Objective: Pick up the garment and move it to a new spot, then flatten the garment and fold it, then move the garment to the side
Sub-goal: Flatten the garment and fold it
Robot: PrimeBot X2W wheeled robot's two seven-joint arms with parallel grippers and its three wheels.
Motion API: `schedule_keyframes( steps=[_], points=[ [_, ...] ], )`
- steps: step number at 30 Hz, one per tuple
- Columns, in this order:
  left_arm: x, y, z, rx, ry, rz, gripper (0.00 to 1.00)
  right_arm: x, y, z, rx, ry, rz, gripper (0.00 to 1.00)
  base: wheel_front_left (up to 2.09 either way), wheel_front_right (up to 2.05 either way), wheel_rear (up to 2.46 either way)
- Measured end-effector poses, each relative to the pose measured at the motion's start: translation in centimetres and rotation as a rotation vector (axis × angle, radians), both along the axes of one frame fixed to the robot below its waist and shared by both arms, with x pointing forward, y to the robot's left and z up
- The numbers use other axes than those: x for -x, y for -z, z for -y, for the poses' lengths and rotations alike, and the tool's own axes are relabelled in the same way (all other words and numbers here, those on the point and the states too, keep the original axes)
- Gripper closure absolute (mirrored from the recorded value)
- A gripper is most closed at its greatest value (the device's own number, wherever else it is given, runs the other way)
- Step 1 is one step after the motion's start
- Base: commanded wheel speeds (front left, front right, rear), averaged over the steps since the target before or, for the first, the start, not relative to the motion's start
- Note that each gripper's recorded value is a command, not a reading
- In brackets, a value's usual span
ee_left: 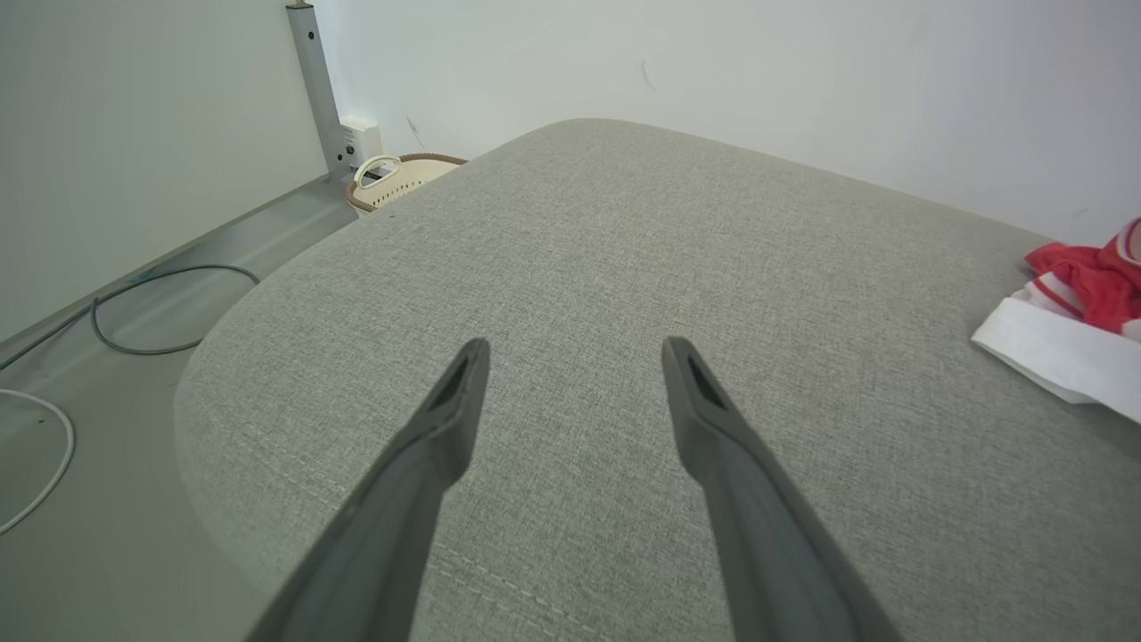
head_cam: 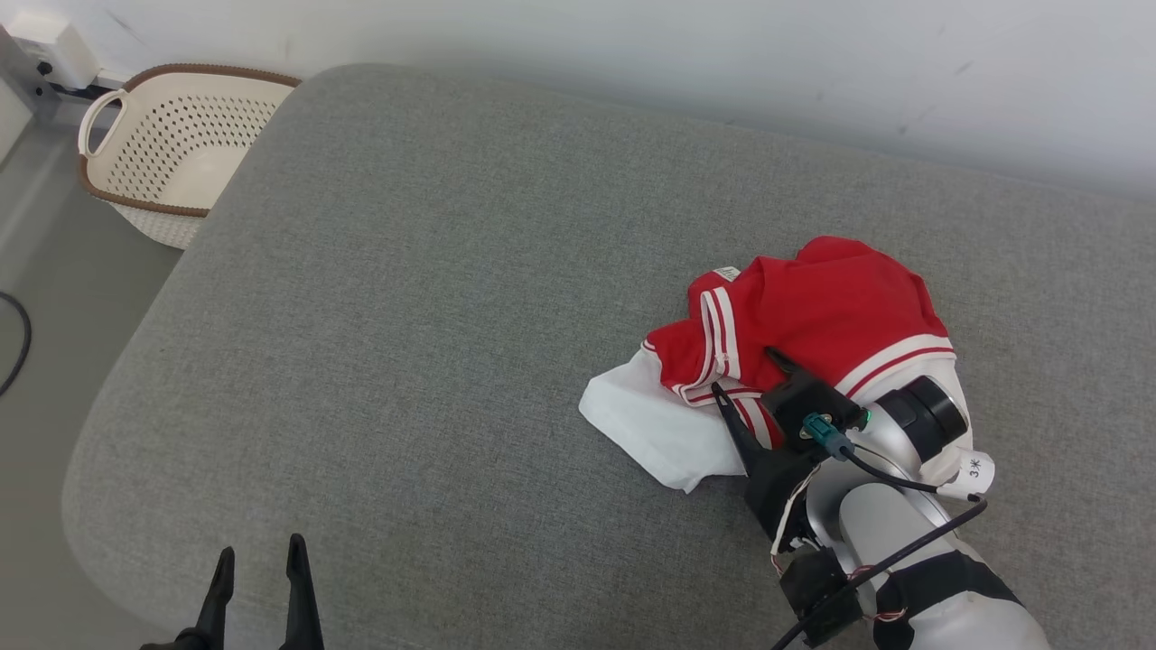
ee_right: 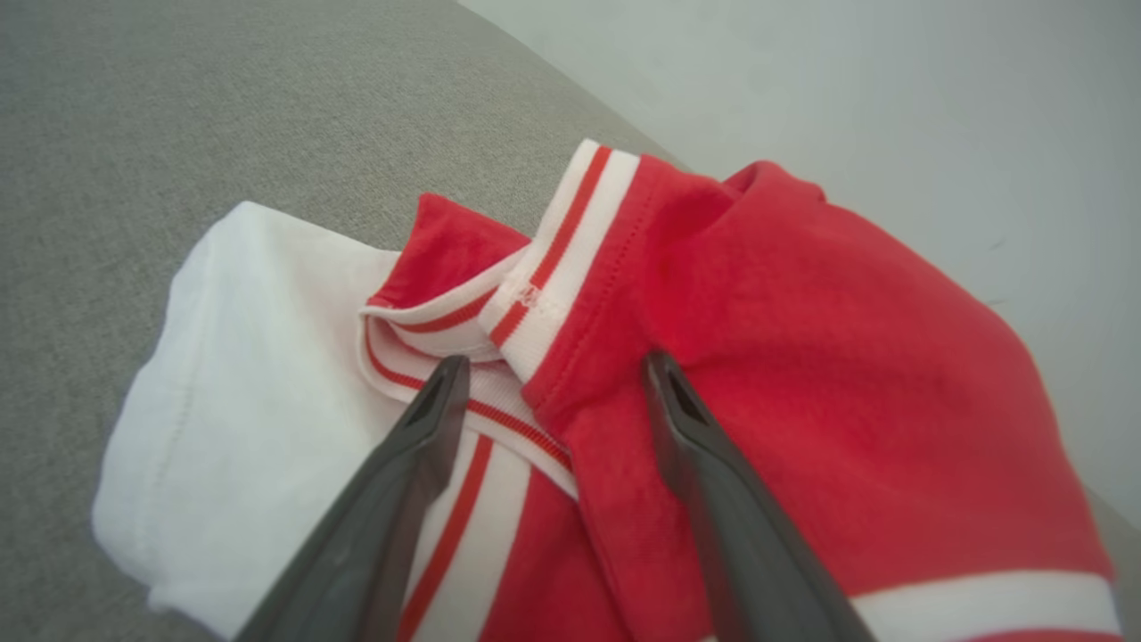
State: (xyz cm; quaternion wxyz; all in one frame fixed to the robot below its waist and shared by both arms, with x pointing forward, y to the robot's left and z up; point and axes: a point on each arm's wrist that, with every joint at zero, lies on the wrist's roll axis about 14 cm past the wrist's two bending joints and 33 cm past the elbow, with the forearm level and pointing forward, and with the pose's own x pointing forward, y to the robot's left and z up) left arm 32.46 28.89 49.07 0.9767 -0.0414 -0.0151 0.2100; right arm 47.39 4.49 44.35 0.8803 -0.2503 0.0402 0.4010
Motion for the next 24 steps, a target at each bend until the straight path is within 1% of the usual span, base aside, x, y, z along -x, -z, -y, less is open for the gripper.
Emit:
schedule_keyframes(
  steps=[1,2,3,4,8,10,15,19,20,24],
  points=[
    [-0.1,0.0,0.0,0.000,0.001,-0.001,0.00,-0.1,0.1,0.0,-0.003,0.007,-0.003,0.20,0.00,0.00,0.00],
    [-0.2,0.0,0.1,0.000,0.004,0.000,0.00,-0.2,0.2,0.1,-0.002,0.014,-0.006,0.58,0.00,0.00,0.00],
    [-0.3,0.0,0.1,-0.001,0.006,0.001,0.00,-0.4,0.2,0.3,0.000,0.024,-0.007,0.73,0.00,0.00,0.00],
    [-0.4,-0.1,0.2,0.000,0.007,0.002,0.00,-0.7,0.2,0.6,0.006,0.034,-0.006,1.00,0.00,0.00,0.00],
    [-0.5,-0.1,0.3,0.002,0.013,0.004,0.00,-1.9,-0.8,1.1,-0.016,0.069,0.017,1.00,0.00,0.00,0.00],
    [-0.5,-0.2,0.3,0.002,0.013,0.006,0.00,-2.2,-1.8,0.7,-0.053,0.065,0.039,1.00,0.00,0.00,0.00],
    [-0.6,-0.2,0.4,0.004,0.020,0.009,0.00,-2.5,-5.9,-1.5,-0.210,0.047,0.087,1.00,0.00,0.00,0.00],
    [-0.6,0.4,1.2,0.016,0.043,-0.006,0.00,-1.6,-11.4,-4.8,-0.331,-0.054,0.168,1.00,0.00,0.00,0.00],
    [-0.5,0.6,1.5,0.019,0.050,-0.010,0.00,-1.2,-13.1,-5.8,-0.358,-0.091,0.197,1.00,0.00,0.00,0.00],
    [-0.5,0.6,2.8,0.030,0.091,-0.008,0.00,0.7,-20.9,-8.7,-0.525,-0.204,0.269,1.00,0.00,0.00,0.00]
  ],
)
